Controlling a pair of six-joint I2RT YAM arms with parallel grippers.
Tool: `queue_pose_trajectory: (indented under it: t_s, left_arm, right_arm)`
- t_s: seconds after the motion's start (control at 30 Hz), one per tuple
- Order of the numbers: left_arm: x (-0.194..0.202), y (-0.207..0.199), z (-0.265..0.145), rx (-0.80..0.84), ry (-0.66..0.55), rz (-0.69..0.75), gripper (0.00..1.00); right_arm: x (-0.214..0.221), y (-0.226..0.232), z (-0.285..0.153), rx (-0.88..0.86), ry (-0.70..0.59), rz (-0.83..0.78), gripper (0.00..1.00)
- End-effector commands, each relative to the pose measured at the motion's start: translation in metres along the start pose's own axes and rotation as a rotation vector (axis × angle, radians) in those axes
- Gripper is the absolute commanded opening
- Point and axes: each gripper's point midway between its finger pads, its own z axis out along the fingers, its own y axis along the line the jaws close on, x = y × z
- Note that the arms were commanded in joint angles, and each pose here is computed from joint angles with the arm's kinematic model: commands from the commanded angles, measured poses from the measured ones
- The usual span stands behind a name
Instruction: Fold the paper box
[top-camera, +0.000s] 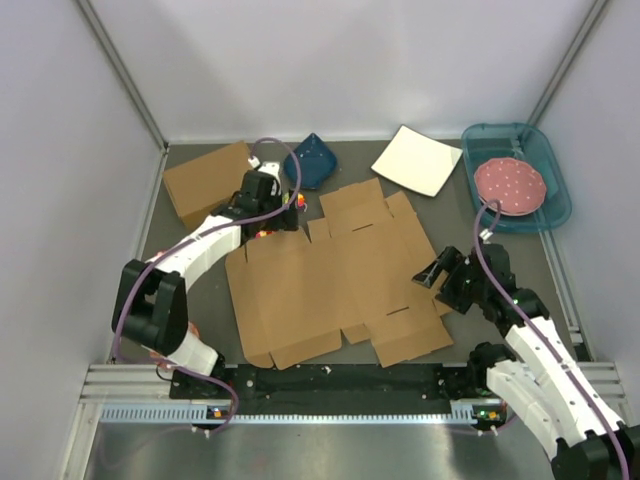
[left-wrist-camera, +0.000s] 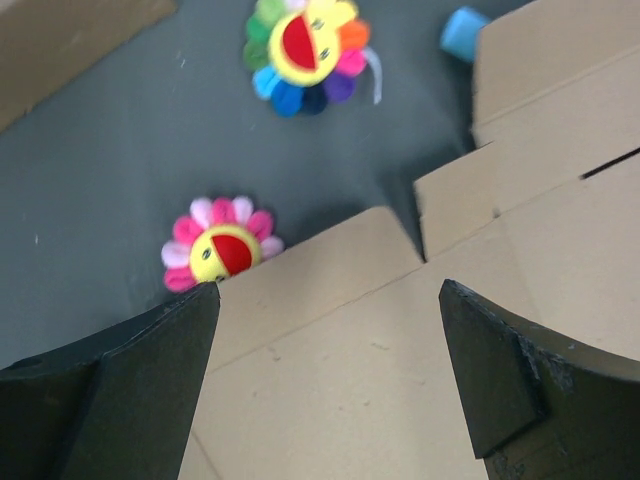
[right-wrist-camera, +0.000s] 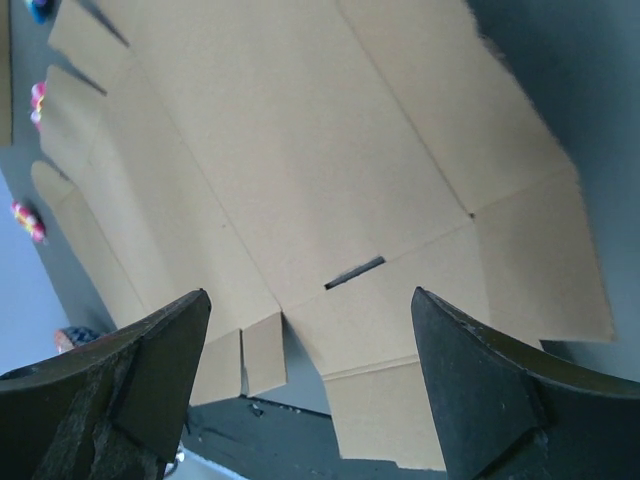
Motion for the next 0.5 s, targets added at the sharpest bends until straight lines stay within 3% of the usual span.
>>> queue_pose_trajectory:
  t_s: [0.0,0.3,0.47]
  left_arm:
    - [0.032,0.021,-0.001,-0.109,0.042,-0.088,0.97]
    - [0.058,0.015,-0.009,-0.108,0.049,-0.161,0.95]
    - [0.087,0.02,-0.017,-0.121,0.078,-0.225,0.94]
  right_arm:
    - [-0.01,-0.019,-0.011,0.121,-0.084,0.052,0.84]
    - [-0.027,-0.06,-0.033,0.346,-0.223,0.07,0.85]
    - [-0.017,-0.077,-0.019,0.401,-0.205,0.133,0.87]
